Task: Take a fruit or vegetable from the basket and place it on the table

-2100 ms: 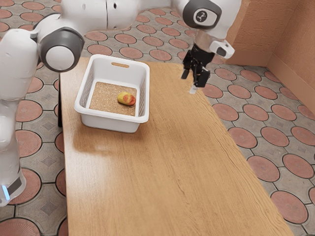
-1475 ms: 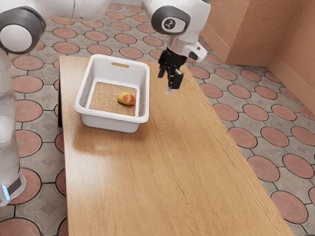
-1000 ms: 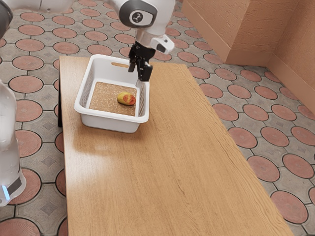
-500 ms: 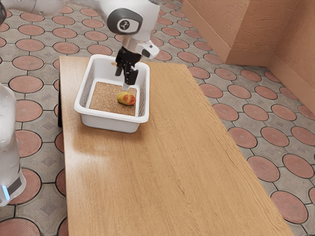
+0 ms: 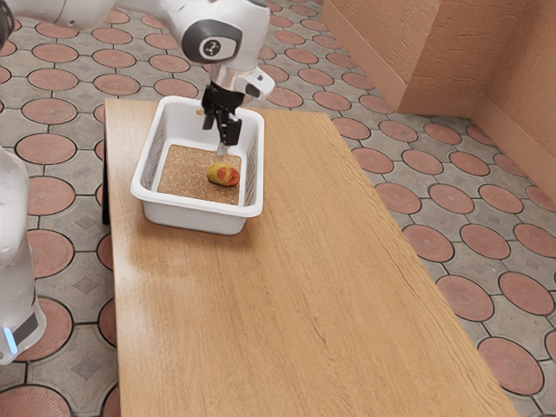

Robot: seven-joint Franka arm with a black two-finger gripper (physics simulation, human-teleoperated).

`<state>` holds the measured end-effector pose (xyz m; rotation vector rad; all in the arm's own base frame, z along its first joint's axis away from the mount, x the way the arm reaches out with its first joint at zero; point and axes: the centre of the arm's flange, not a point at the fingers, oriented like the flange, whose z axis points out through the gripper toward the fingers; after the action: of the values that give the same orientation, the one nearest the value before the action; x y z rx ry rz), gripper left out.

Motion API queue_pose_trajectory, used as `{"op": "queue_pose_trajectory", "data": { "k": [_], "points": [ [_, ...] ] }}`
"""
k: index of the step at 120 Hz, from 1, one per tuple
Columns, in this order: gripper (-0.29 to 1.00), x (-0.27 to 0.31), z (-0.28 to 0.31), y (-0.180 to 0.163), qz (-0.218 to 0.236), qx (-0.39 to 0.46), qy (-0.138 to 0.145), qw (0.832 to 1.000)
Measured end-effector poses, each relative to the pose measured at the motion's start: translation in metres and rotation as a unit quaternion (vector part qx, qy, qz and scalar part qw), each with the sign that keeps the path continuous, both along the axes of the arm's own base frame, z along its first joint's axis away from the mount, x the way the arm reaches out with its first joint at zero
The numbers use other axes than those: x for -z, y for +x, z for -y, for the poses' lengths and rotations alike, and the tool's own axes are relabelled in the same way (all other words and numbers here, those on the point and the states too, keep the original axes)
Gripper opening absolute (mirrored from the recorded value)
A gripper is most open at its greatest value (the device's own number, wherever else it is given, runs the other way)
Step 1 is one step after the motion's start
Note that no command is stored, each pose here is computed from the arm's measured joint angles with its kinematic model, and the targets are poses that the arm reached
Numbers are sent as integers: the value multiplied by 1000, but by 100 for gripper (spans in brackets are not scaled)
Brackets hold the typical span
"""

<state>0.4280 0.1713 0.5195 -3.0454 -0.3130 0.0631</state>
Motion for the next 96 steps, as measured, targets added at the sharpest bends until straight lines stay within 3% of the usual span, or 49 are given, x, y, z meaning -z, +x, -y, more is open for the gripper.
{"op": "queue_pose_trajectory", "data": {
  "k": [96],
  "points": [
    [70, 50, -14, 25, 13, -11, 6, 1000]
  ]
}}
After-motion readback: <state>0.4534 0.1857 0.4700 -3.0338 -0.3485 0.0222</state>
